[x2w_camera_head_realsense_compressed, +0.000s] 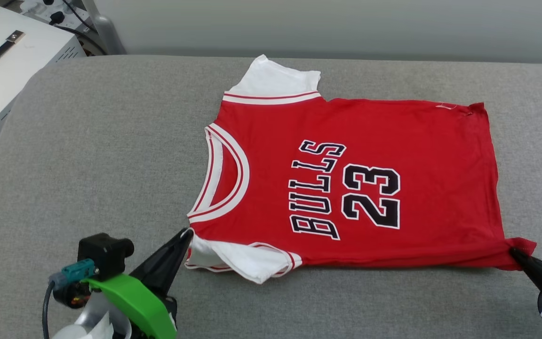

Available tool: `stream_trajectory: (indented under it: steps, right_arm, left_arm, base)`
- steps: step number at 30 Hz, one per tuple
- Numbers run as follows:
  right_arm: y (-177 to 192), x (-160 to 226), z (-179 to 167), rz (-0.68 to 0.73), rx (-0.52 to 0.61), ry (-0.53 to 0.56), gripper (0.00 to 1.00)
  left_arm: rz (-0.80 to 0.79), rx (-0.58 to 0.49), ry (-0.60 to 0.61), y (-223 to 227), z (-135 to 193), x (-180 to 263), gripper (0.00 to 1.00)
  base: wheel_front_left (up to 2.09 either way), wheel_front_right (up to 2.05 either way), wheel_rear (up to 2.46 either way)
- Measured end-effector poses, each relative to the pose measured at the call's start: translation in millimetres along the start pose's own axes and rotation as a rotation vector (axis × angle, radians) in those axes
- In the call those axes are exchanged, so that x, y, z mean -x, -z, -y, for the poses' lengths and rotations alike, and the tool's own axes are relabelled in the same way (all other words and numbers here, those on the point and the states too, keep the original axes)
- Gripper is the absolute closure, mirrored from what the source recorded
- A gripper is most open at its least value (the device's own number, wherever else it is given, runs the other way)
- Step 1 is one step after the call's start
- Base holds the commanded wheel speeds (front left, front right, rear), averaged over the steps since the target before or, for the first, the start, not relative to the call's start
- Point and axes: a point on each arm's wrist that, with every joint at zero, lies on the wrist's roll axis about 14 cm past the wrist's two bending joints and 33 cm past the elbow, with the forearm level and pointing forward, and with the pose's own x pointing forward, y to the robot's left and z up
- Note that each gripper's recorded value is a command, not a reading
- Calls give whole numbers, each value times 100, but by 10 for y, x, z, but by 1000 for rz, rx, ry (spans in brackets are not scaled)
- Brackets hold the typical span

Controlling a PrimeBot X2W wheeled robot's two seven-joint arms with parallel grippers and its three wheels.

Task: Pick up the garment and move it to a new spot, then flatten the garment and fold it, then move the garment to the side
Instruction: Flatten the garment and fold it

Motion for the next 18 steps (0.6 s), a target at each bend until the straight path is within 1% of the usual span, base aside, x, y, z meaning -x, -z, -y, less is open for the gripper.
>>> stream_trajectory:
  steps: [4, 9, 13, 15, 18]
  right_arm:
    - [-163, -123, -11, 18, 19, -1, 100]
    - [-297, -306, 41, 14, 46, 21, 100]
    - [-322, -445, 89, -4, 54, 35, 100]
    - [-265, -554, 153, -43, 66, 54, 100]
    - [-233, -592, 214, -65, 77, 74, 100]
  left_arm:
    - [47, -6, 5, -147, -46, -239, 100]
    - [109, -26, -26, -289, -201, -561, 100]
    - [121, -38, -36, -311, -291, -793, 100]
    - [100, -44, -51, -250, -411, -988, 100]
    - [77, -49, -62, -186, -495, -1100, 100]
  base:
    - [0, 0, 0]
    - [0, 0, 0]
    - [0, 0, 0]
    - [0, 0, 0]
    - [0, 0, 0]
